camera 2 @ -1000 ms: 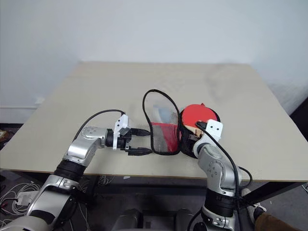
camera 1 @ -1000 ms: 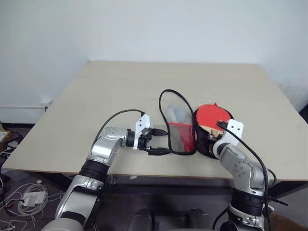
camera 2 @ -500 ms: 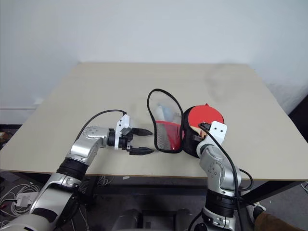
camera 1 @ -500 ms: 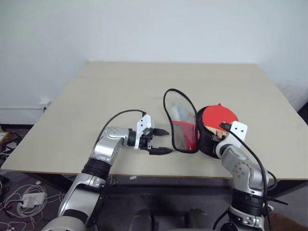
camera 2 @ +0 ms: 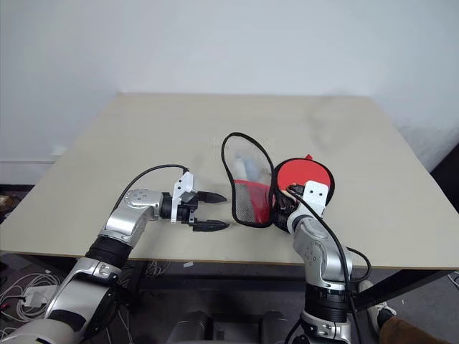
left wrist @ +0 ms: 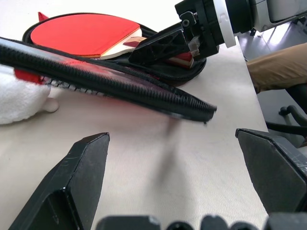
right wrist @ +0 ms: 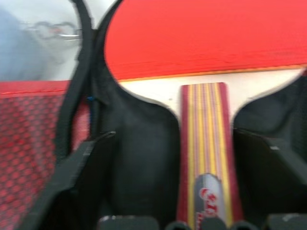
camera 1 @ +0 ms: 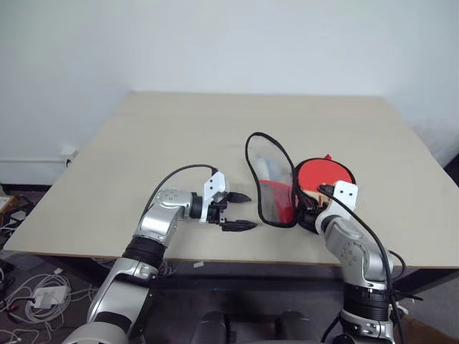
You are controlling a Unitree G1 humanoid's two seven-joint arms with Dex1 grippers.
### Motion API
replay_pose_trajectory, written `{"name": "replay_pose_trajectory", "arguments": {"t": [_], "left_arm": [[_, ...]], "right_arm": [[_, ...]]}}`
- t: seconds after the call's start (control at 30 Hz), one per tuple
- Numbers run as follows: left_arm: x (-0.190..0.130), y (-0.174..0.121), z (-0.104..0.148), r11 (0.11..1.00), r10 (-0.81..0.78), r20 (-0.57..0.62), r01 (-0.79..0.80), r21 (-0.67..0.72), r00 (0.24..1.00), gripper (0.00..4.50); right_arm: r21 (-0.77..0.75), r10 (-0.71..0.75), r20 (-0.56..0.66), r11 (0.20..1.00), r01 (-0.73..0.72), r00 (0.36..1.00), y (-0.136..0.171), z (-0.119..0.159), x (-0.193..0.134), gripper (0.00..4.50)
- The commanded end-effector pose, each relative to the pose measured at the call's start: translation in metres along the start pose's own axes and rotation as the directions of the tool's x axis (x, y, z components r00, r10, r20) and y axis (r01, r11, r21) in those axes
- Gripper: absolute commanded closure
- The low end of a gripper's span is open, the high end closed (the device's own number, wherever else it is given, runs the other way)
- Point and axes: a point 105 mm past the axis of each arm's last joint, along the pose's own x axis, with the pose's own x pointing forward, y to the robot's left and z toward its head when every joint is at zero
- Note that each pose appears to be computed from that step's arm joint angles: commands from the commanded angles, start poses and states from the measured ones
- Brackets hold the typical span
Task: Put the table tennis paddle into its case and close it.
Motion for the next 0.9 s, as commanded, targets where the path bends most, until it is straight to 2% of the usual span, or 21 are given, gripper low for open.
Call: {"name": "replay_pose_trajectory", "arguments": {"t": [0.03, 0.1, 0.2, 0.33, 0.4, 0.57, 0.73, 0.9], "left_arm": [[-0.001, 0.005, 0.012, 0.999, 0.011, 0.028, -0.012, 0.046, 1.0, 0.0], [0.0, 0.007, 0.012, 0.999, 0.014, 0.028, -0.015, 0.047, 1.0, 0.0], [0.006, 0.009, 0.011, 0.998, 0.004, 0.02, -0.005, 0.056, 1.0, 0.0], [0.02, 0.014, 0.016, 0.998, 0.01, 0.039, -0.012, 0.061, 0.999, 0.0], [0.031, 0.014, 0.02, 0.998, -0.004, 0.052, 0.0, 0.066, 0.999, 0.0], [0.064, 0.009, 0.041, 0.994, -0.057, 0.117, 0.046, 0.096, 0.991, 0.0], [0.098, -0.007, 0.084, 0.991, -0.128, 0.263, 0.113, 0.071, 0.956, 0.0], [0.109, -0.021, 0.088, 0.984, -0.178, 0.271, 0.162, 0.078, 0.946, 0.0]], "right_arm": [[0.059, 0.046, 0.159, 0.997, -0.056, 0.986, 0.002, 0.033, -0.012, 0.05], [0.085, 0.079, 0.282, 0.991, -0.107, 0.956, 0.0, 0.058, -0.025, 0.05], [0.103, 0.106, 0.488, 0.979, -0.177, 0.866, -0.009, 0.099, -0.052, 0.05], [0.148, 0.035, 0.618, 0.976, -0.159, 0.786, -0.033, 0.127, -0.073, 0.05], [0.154, -0.004, 0.638, 0.98, -0.124, 0.77, -0.045, 0.132, -0.076, 0.05], [0.218, -0.107, 0.612, 0.975, -0.036, 0.784, -0.066, 0.124, -0.069, 0.05], [0.242, -0.158, 0.605, 0.97, 0.008, 0.781, -0.074, 0.119, -0.07, 0.05], [0.277, -0.21, 0.62, 0.96, 0.039, 0.756, -0.087, 0.119, -0.077, 0.05]]}}
